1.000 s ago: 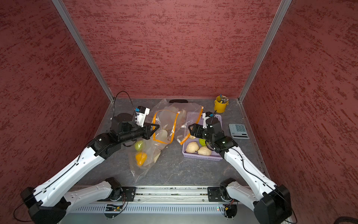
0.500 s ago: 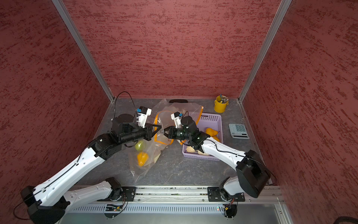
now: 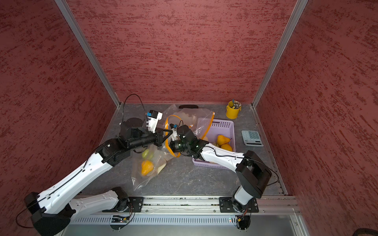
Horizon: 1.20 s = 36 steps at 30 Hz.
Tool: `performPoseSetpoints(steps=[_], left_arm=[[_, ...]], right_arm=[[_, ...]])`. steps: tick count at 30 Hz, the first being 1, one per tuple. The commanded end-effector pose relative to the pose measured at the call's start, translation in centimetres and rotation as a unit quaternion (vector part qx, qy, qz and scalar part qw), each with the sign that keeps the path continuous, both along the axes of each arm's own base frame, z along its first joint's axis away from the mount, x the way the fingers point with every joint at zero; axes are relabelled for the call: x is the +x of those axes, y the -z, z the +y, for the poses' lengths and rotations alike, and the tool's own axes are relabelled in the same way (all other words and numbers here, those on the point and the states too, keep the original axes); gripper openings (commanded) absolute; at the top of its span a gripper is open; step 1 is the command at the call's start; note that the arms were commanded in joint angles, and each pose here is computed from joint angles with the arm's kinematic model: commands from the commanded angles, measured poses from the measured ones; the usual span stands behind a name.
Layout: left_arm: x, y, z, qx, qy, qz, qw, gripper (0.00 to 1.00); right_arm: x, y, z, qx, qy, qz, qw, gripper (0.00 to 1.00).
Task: Open the zip-top bag and take out the pear
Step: Pick up the pear from the zipper food storage bag.
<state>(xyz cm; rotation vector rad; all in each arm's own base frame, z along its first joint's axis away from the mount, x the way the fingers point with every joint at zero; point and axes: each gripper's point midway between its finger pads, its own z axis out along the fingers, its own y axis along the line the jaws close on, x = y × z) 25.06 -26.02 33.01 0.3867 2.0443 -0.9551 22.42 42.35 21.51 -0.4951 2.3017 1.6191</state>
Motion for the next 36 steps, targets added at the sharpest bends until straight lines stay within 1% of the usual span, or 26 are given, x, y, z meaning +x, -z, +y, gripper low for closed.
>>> performPoseSetpoints(steps=[1, 3, 4, 6, 9, 12, 16, 20, 23, 25, 27, 30, 33, 36], left_arm=[[0.2, -1.9, -0.7, -0.023, 0.012, -0.032, 0.999, 0.0], [0.1, -1.9, -1.1, -0.036, 0.02, -0.029, 0.999, 0.0], [0.0, -1.8, -1.1, -0.039, 0.02, -0.03, 0.999, 0.0], [0.0, -1.4, -1.1, -0.042, 0.017, -0.027, 0.999, 0.0], [-0.3, -1.2, -1.4, -0.047, 0.024, -0.028, 0.998, 0.0], [-0.5, -0.8, -1.8, -0.041, 0.028, -0.03, 0.998, 0.0], [-0.7, -0.8, -2.4, -0.057, 0.04, -0.04, 0.997, 0.0], [-1.0, -0.5, -3.0, -0.064, 0.046, -0.039, 0.996, 0.0], [-1.5, -0.1, -3.9, -0.078, 0.064, -0.036, 0.994, 0.0], [-1.5, 0.6, -4.1, -0.074, 0.065, -0.034, 0.995, 0.0], [-1.1, 1.1, -4.0, -0.07, 0.059, -0.031, 0.995, 0.0], [-0.9, 1.1, -4.4, -0.068, 0.064, -0.033, 0.995, 0.0], [-0.3, 0.6, -4.6, -0.064, 0.062, -0.043, 0.995, 0.0], [0.1, 0.2, -5.3, -0.069, 0.073, -0.043, 0.994, 0.0]], right_arm=[[-1.5, 3.0, 1.0, -0.034, -0.042, 0.028, 0.998, 0.22], [-1.6, 4.8, 1.4, -0.052, -0.047, 0.044, 0.997, 0.28], [-1.5, 5.8, 1.5, -0.06, -0.045, 0.053, 0.996, 0.29], [-1.6, 7.3, 1.8, -0.06, -0.046, 0.072, 0.995, 0.34], [-2.1, 8.2, 3.0, -0.041, -0.062, 0.09, 0.993, 0.41], [-2.6, 9.6, 4.2, -0.052, -0.076, 0.099, 0.991, 0.48], [-3.5, 10.9, 5.9, -0.047, -0.107, 0.12, 0.986, 0.56], [-3.9, 11.5, 7.1, -0.035, -0.126, 0.123, 0.984, 0.69], [-4.1, 11.3, 7.9, -0.015, -0.136, 0.123, 0.983, 0.85], [-4.4, 11.2, 8.2, 0.001, -0.15, 0.123, 0.981, 0.92], [-4.4, 11.5, 8.6, 0.015, -0.155, 0.13, 0.979, 0.95], [-4.9, 11.7, 9.4, 0.051, -0.179, 0.152, 0.971, 0.96], [-4.9, 13.2, 9.8, 0.047, -0.185, 0.165, 0.968, 0.97], [-5.0, 13.8, 10.4, 0.046, -0.192, 0.171, 0.965, 0.98]])
